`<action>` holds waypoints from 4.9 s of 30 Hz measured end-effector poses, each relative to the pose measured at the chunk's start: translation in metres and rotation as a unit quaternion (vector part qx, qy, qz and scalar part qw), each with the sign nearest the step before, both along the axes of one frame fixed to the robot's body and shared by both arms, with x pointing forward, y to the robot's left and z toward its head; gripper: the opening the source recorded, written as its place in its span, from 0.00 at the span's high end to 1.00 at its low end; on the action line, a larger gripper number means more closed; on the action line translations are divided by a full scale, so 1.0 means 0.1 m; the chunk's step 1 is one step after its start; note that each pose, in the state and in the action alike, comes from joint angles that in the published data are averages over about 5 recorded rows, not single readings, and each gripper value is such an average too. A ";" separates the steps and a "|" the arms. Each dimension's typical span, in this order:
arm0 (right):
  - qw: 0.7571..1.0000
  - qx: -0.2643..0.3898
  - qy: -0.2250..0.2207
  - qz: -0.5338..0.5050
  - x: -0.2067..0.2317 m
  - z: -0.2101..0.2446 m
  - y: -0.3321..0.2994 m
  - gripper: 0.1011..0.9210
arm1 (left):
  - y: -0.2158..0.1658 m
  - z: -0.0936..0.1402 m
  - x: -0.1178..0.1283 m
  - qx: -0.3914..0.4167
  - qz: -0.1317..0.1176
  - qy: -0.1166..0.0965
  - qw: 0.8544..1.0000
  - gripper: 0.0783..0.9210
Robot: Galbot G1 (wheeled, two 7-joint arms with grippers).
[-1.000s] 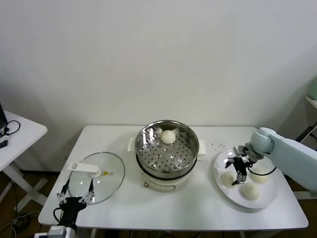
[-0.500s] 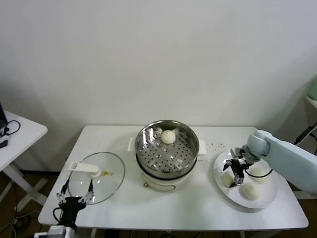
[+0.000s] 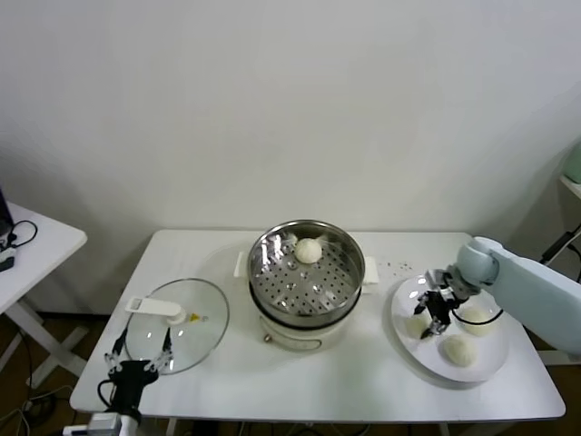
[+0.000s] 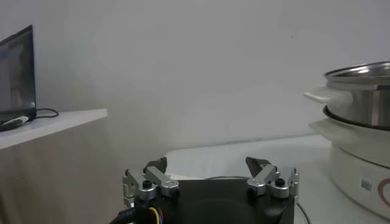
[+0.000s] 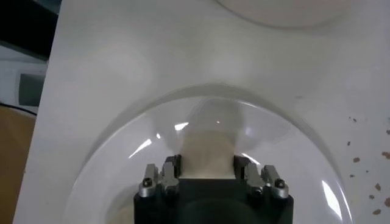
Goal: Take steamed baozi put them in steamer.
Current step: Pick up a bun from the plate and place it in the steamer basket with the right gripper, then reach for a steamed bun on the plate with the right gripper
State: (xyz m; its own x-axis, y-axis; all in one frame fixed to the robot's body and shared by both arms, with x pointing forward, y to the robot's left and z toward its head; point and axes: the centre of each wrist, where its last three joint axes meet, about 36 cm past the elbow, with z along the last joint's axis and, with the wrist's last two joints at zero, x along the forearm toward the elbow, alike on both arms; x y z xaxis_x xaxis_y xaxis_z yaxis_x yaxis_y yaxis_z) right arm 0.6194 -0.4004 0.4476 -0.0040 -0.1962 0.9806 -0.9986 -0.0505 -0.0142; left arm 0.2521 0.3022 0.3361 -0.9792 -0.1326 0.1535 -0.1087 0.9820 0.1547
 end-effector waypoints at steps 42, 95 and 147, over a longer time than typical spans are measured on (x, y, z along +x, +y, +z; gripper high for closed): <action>0.993 0.069 -0.063 0.072 0.92 2.61 2.01 0.42 | -0.09 0.13 0.08 -0.002 -0.020 -0.019 1.000 0.12; 0.987 0.054 -0.008 0.149 0.89 1.29 3.58 0.41 | -0.08 0.01 0.01 -0.006 -0.017 -0.008 1.000 0.12; 0.990 -0.001 -0.051 0.130 -0.17 1.65 0.31 0.12 | -0.17 0.08 0.02 -0.014 -0.022 -0.005 1.000 0.12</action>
